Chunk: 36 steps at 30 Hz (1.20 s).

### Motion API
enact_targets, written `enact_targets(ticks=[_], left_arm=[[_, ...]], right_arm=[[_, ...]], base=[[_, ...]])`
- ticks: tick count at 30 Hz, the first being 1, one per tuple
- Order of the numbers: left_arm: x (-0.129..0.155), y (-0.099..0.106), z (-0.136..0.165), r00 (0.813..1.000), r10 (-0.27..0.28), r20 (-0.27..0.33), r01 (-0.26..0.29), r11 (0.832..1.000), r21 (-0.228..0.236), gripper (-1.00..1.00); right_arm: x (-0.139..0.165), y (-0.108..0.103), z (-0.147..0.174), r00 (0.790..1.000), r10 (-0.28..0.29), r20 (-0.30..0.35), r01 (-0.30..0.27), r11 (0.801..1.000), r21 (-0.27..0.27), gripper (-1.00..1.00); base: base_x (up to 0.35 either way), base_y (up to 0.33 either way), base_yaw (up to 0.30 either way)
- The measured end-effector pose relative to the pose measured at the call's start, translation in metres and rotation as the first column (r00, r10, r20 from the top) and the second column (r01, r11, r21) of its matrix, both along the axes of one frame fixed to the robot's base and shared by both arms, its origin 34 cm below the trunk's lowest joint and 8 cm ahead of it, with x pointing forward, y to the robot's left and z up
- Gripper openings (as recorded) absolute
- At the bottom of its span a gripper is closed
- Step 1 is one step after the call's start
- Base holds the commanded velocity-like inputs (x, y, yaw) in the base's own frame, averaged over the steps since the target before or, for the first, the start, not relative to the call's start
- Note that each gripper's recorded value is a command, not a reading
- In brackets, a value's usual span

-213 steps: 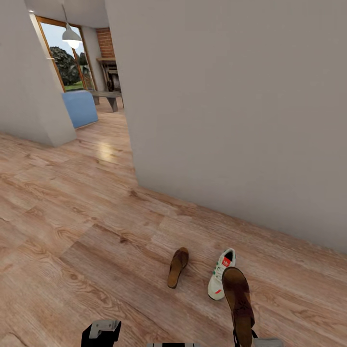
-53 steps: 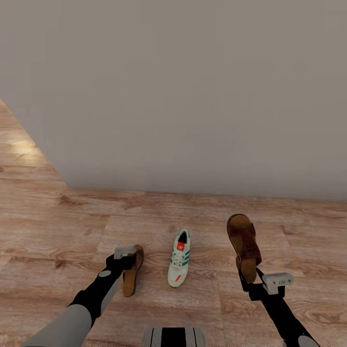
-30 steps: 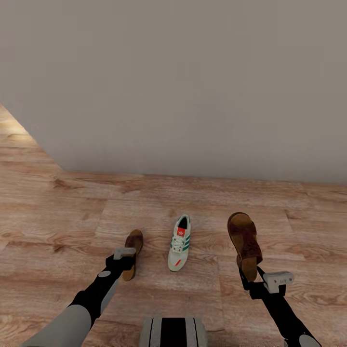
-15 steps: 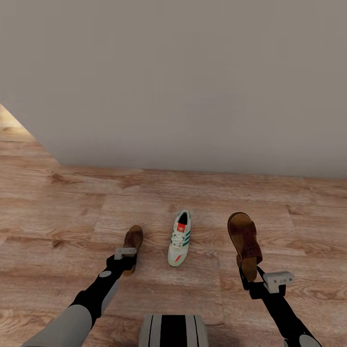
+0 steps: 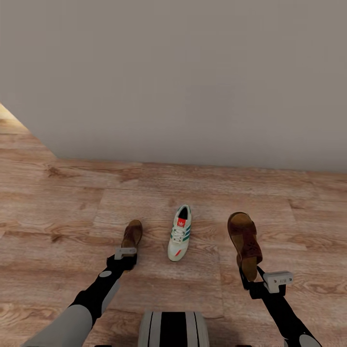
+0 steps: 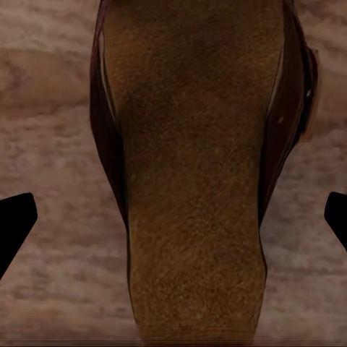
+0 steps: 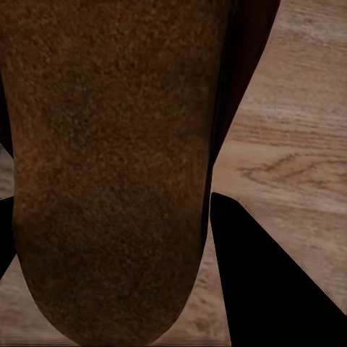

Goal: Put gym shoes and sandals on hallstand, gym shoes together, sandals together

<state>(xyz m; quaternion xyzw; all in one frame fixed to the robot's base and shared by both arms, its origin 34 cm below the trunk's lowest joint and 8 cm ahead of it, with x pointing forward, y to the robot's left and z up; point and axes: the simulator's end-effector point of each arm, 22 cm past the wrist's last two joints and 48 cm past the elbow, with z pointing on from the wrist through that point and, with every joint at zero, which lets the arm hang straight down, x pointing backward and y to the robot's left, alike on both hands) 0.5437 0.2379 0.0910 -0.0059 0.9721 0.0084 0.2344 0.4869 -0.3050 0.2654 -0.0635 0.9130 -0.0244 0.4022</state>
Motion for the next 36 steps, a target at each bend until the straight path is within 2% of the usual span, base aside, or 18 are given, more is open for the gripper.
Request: enact_targets(ticks=[17,36], left_arm=[[-0.039,-0.001,-0.042,0.996,0.000,-0.090,0.000,1.000,-0.001,1.00],[-0.041,-0.002,-0.044,0.996,0.002,-0.093,-0.003,1.000,-0.002,1.00]], right_arm=[[-0.023,0.000,-0.037,0.996,0.000,-0.090,0.001,1.000,0.001,-1.00],[-0.020,0.000,-0.035,0.996,0.001,-0.084,-0.002,1.000,-0.001,-1.00]], base=[[0.000,0.000,0.000],[0.000,0.000,0.000]])
